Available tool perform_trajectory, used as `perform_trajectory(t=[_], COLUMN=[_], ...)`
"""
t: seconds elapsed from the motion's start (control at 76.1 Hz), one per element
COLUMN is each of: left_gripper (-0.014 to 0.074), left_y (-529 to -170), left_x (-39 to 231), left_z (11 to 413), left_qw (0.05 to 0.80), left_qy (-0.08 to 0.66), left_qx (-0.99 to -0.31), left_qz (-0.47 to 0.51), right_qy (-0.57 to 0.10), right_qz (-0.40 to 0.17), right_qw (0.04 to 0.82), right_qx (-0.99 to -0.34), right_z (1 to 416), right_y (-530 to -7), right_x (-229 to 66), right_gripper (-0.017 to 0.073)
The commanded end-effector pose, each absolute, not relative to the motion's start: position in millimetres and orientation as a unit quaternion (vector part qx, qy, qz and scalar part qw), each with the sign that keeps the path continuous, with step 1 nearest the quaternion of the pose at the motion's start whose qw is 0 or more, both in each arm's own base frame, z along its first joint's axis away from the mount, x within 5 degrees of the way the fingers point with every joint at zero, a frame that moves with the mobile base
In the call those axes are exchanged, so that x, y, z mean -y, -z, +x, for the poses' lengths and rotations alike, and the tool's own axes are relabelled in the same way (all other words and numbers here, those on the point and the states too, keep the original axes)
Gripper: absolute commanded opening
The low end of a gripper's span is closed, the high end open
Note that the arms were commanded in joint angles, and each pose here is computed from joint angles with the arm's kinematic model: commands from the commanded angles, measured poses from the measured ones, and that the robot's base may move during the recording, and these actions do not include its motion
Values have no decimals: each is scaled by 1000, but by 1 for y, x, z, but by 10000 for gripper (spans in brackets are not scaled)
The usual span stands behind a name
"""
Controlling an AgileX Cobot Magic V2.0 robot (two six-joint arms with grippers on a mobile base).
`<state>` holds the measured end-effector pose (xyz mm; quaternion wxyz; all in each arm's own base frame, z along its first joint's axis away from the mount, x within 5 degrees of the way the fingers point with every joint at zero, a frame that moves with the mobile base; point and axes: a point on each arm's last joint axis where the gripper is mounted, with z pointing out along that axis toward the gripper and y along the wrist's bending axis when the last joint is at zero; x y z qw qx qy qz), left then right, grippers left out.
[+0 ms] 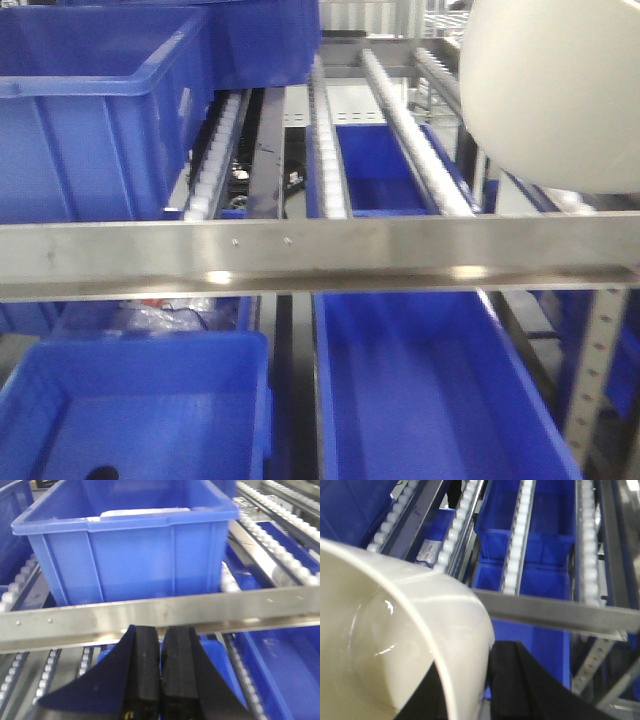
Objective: Move white bin to right shelf second layer
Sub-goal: 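Drive the base close against the shelf, bin held in right gripper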
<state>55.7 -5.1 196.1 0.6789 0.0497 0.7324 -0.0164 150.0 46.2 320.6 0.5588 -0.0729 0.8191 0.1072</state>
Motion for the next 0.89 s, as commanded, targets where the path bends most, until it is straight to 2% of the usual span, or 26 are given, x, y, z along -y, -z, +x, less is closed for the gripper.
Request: perform_trajectory(t=[0.0,0.881], left_gripper=[85,85], left_y=[-192,-192], left_x=[6,6], left_z=[56,56], left_qw=[702,702], left_qy=[21,21], left_qx=[-710,-710], left_qz=[48,48], right_qy=[-117,-117], right_qz=[-74,-74], right_qw=[611,611], right_qx=[-780,-780], right_z=[152,152], right_y=[-340,-340], right_x=[-46,-46], right_gripper=[55,55])
